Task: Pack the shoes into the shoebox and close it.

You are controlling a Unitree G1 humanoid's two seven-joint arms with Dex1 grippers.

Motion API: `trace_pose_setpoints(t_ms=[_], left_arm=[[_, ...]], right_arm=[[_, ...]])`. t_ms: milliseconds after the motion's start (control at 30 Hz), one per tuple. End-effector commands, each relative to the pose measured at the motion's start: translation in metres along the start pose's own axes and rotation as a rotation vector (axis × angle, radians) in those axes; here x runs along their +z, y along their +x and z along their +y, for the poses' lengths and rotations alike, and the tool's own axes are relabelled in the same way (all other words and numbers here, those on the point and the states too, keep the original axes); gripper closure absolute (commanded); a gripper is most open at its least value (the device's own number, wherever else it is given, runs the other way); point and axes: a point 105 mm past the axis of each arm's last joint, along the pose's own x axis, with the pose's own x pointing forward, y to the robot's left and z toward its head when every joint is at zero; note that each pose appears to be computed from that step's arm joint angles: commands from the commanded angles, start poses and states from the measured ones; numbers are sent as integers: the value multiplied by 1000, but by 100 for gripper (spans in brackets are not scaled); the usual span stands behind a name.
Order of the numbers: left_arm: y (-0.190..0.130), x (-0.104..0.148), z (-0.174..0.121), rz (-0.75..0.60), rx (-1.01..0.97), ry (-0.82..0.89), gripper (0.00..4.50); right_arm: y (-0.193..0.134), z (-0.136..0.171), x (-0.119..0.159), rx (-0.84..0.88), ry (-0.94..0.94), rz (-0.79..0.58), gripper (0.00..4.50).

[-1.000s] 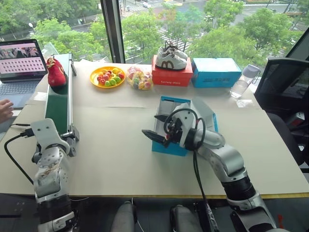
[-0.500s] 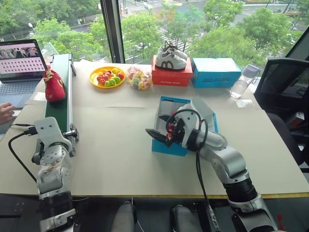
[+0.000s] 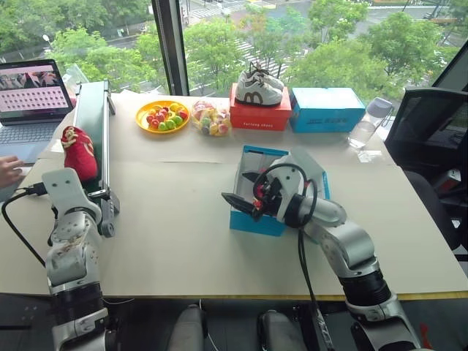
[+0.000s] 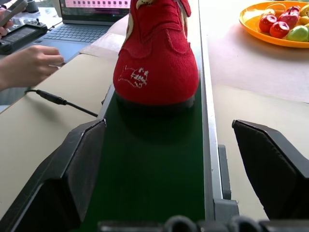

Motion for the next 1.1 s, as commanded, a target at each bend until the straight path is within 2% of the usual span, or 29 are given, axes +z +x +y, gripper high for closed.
trace_pose_setpoints(t_ms=[33, 267, 433, 467, 533, 600, 700, 900, 1000, 1100], left_arm=[[-1, 15, 2, -52, 5, -4, 0], [1, 12, 5, -42, 17, -18, 0], [2, -7, 5, 49, 28, -84, 0], [2, -9, 4, 60, 28, -117, 53], [2, -10, 3, 60, 25, -141, 103], [2, -9, 2, 60, 21, -130, 188], [3, -9, -1, 71, 14, -138, 283], [4, -4, -2, 47, 16, -143, 283], [4, 0, -2, 22, 16, -156, 345], [5, 6, -6, -4, -5, -199, 429]], right_arm=[[-2, -1, 15, -9, -41, -45, 3], [-3, -1, 14, -14, -44, -41, 3], [-3, -2, 15, -21, -47, -43, 3], [-3, -2, 15, -23, -48, -44, 0], [-3, -2, 15, -26, -50, -45, 0], [-3, -3, 15, -28, -52, -44, 0], [-3, -3, 16, -29, -54, -44, 0], [-4, -4, 15, -36, -58, -42, 0], [-4, -4, 15, -38, -61, -41, 0], [-4, -5, 15, -44, -62, -41, 0]])
